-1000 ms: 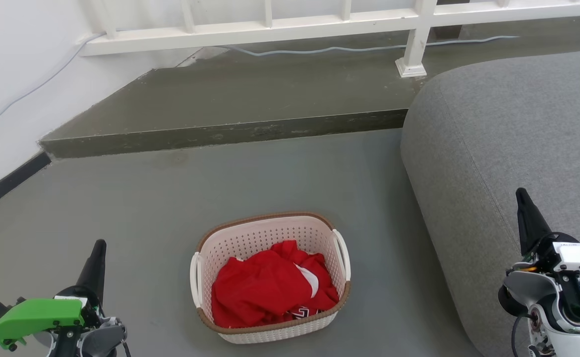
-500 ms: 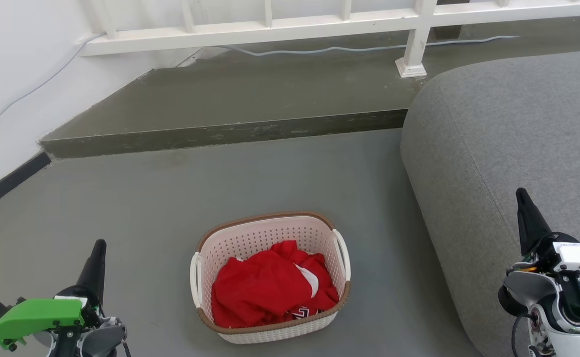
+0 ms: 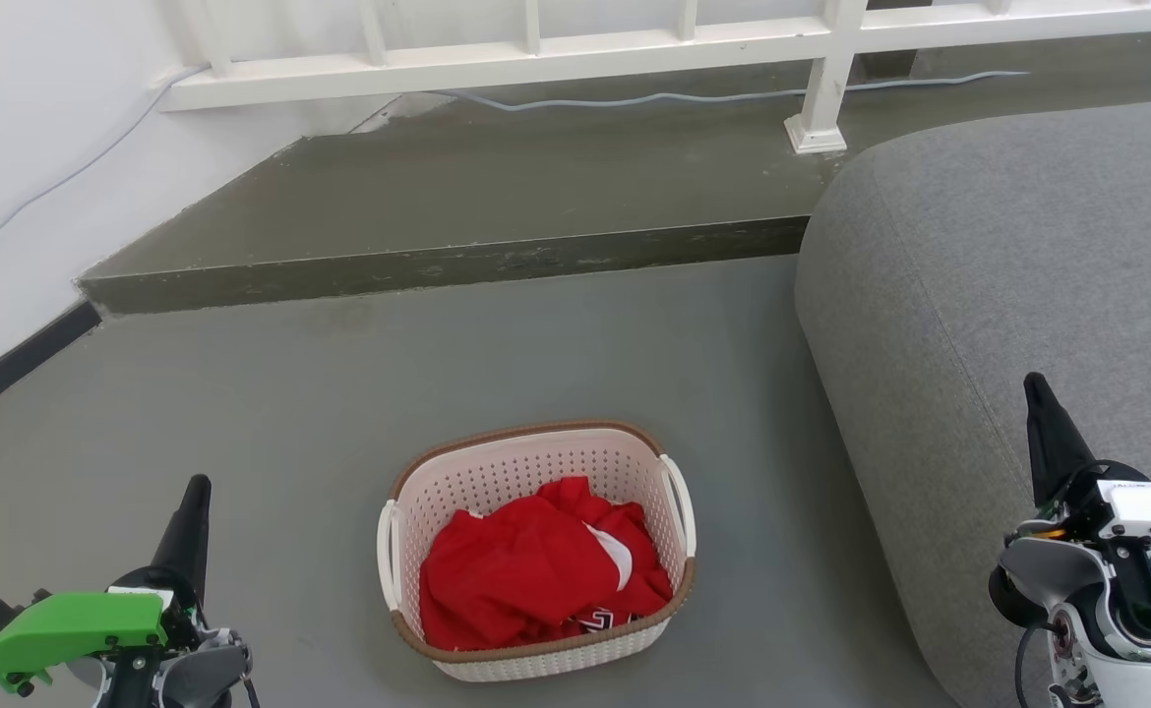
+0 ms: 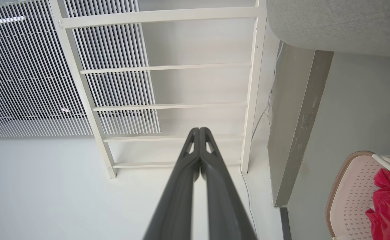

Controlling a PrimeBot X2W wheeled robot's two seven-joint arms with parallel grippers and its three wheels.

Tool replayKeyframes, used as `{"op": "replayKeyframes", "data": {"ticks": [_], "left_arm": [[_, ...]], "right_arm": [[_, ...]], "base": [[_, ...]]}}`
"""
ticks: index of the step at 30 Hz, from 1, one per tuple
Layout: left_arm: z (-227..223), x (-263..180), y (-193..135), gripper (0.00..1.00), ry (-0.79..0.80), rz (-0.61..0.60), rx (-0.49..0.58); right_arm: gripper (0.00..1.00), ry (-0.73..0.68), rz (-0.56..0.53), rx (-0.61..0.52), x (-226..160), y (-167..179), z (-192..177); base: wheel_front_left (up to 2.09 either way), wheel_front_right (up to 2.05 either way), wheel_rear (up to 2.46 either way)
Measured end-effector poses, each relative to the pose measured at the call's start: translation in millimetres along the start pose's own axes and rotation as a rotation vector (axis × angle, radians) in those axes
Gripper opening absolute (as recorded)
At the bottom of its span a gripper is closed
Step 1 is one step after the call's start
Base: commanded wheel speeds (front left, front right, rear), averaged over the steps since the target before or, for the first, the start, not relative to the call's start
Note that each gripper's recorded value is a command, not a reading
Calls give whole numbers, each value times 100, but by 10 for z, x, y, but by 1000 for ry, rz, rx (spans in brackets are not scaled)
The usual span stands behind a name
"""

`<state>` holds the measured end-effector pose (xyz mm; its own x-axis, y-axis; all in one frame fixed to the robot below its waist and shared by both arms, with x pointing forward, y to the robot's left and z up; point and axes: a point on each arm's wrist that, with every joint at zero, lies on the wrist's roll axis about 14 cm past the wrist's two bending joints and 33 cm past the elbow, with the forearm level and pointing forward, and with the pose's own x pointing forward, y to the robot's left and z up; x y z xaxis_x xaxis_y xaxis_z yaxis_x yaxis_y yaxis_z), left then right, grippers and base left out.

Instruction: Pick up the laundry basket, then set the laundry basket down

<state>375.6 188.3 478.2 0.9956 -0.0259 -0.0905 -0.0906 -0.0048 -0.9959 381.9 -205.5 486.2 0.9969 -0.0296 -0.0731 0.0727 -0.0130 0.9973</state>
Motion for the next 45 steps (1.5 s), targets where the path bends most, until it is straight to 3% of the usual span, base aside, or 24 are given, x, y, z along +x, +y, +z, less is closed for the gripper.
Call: {"op": "replayKeyframes", "data": {"ticks": [45], "left_arm": [[0, 0, 0, 0, 0, 0, 0]], "right_arm": [[0, 3, 0, 1, 0, 0, -2]], "base": [[0, 0, 0]]}}
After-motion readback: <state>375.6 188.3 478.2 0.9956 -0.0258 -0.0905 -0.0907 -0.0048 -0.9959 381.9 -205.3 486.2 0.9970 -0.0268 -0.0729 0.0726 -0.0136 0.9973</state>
